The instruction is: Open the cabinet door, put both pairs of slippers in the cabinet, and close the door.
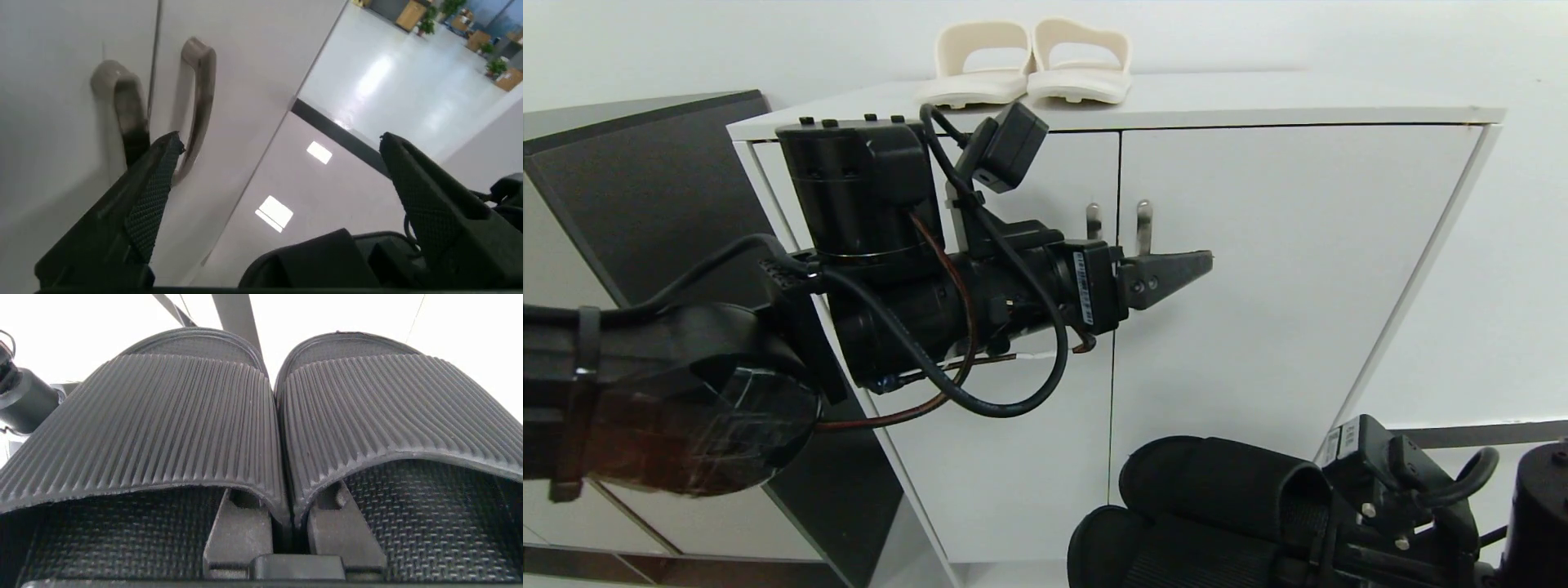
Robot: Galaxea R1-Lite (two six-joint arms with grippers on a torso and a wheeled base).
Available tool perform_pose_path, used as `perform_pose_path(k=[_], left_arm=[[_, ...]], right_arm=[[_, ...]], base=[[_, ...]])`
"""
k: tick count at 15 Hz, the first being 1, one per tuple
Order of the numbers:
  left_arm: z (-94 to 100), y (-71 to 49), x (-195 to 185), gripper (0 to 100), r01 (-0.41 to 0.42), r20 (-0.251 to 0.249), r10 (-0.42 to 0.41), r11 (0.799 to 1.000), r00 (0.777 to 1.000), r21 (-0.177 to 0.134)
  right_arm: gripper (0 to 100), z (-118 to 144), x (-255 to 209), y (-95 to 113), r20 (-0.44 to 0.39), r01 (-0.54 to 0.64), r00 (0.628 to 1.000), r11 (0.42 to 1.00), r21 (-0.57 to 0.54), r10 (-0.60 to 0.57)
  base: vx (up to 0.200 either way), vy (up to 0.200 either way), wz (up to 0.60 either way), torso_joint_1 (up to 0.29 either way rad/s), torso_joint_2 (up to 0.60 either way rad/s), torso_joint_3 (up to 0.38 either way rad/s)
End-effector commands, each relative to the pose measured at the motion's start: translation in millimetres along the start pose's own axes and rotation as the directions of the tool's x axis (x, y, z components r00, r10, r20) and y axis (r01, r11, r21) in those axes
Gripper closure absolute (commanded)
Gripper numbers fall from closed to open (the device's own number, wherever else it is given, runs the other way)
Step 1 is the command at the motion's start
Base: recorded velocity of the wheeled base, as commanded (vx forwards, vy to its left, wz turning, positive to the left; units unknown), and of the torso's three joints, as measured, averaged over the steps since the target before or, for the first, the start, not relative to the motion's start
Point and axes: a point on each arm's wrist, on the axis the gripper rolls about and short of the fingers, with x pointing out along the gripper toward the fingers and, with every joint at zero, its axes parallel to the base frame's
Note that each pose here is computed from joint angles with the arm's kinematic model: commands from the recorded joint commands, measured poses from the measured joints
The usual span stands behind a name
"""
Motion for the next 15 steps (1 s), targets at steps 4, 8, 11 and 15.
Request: perform_pose_path(k=[4,8,11,15], left_arm=[[-5.3,9.2,16.4,0,-0.014,-0.011,0.014,1.0,1.0,0.0],[-7.2,13.3,20.2,0,-0.021,-0.015,0.021,1.0,1.0,-0.002],[-10.8,16.1,27.7,0,-0.021,-0.023,0.021,1.0,1.0,-0.004],[-9.6,16.0,33.6,0,-0.015,-0.015,0.015,1.0,1.0,0.0]], right_arm=[[100,-0.6,0.2,0.1,-0.002,0.0,1.0,1.0,0.0,0.0],[100,-2.5,0.0,0.0,-0.01,0.0,1.0,1.0,-0.001,0.0],[100,-2.5,0.0,0.0,-0.01,0.0,1.0,1.0,-0.001,0.0],[100,-3.1,-0.1,0.0,-0.013,-0.001,1.0,1.0,-0.001,0.001]], base=[[0.0,0.0,0.0,0.0,0.0,0.0],[0.0,0.0,0.0,0.0,0.0,0.0],[0.0,0.0,0.0,0.0,0.0,0.0],[0.0,0.0,0.0,0.0,0.0,0.0]])
